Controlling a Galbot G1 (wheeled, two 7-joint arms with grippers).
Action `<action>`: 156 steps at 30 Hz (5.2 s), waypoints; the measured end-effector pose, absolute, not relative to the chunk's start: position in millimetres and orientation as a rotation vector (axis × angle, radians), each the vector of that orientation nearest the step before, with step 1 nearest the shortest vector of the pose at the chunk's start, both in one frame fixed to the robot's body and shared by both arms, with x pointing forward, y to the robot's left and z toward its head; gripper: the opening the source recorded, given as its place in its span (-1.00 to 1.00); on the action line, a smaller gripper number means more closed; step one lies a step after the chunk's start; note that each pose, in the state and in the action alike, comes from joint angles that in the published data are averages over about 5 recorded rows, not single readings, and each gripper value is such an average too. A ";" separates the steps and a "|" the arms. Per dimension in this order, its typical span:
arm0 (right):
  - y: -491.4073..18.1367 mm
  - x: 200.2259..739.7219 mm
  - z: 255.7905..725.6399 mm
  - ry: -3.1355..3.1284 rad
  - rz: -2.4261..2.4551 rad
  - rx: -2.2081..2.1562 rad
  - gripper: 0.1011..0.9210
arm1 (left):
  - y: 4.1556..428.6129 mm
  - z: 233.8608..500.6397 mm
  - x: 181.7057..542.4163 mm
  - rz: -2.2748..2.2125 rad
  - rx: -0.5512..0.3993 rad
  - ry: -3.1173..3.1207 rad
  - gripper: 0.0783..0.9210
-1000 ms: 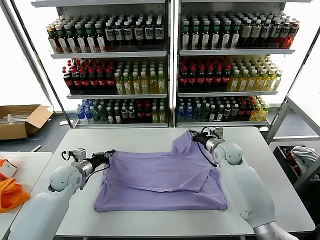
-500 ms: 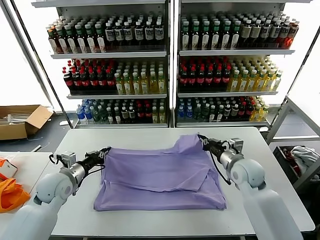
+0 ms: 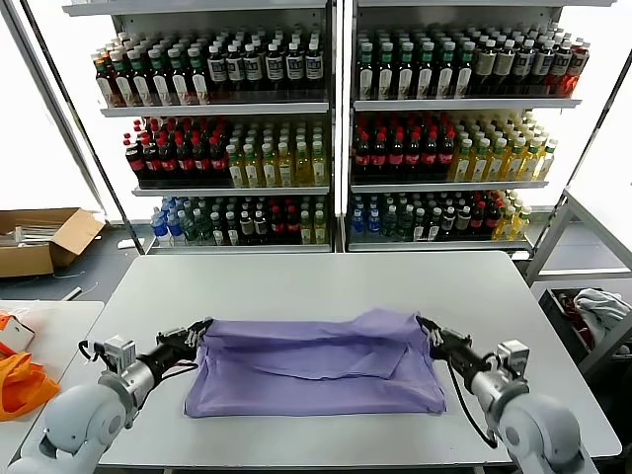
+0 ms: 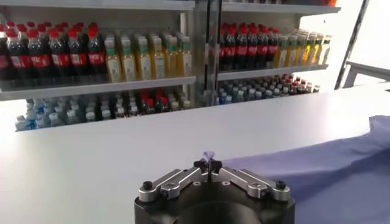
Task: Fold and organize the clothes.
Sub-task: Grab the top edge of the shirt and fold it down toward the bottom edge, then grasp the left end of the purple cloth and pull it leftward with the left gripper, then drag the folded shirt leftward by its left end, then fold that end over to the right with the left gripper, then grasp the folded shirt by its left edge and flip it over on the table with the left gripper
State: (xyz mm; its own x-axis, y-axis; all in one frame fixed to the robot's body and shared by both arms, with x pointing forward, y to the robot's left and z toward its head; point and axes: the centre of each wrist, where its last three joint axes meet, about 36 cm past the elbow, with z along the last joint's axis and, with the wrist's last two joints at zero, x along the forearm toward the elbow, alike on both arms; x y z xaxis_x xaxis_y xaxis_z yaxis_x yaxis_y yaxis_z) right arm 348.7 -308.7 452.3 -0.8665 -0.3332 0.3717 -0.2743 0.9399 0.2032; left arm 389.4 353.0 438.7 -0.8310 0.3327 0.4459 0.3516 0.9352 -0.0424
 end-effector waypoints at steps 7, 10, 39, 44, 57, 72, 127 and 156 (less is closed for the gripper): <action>-308.1 320.8 444.0 -2.641 -0.189 0.417 -0.96 | 351.5 417.9 362.7 -0.104 -0.500 -2.566 -1.00; -308.0 314.6 444.7 -2.641 -0.181 0.406 -0.81 | 350.9 416.0 356.8 -0.131 -0.495 -2.557 -0.95; -317.8 275.3 413.4 -3.113 -0.098 0.206 0.76 | 280.6 383.2 308.9 0.044 0.011 -2.695 0.71; -319.1 270.3 414.1 -3.138 -0.095 0.187 0.76 | 263.9 375.4 302.1 0.069 0.071 -2.659 0.41; -316.4 265.7 421.7 -3.180 -0.126 0.178 0.76 | 243.1 372.0 292.4 0.115 0.128 -2.639 -0.48; -310.3 267.8 428.4 -3.194 -0.144 0.211 0.76 | 335.9 383.7 325.0 0.025 0.197 -2.760 -0.97; -282.5 259.2 435.8 -3.201 -0.210 0.284 0.76 | 196.9 417.4 329.6 0.254 -0.477 -2.783 0.22; -274.6 260.6 436.9 -3.181 -0.272 0.363 0.76 | 327.6 397.1 374.3 0.067 -0.156 -2.589 0.59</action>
State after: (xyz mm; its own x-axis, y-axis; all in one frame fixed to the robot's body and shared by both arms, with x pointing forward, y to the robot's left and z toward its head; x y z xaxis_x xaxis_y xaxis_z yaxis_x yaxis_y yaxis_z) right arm 260.6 -274.6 436.9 -0.9719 -0.2176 -0.0895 -0.2296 0.9602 0.1593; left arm 374.3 327.6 397.1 -0.8475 0.1249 0.5160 0.0982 0.9920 -0.0788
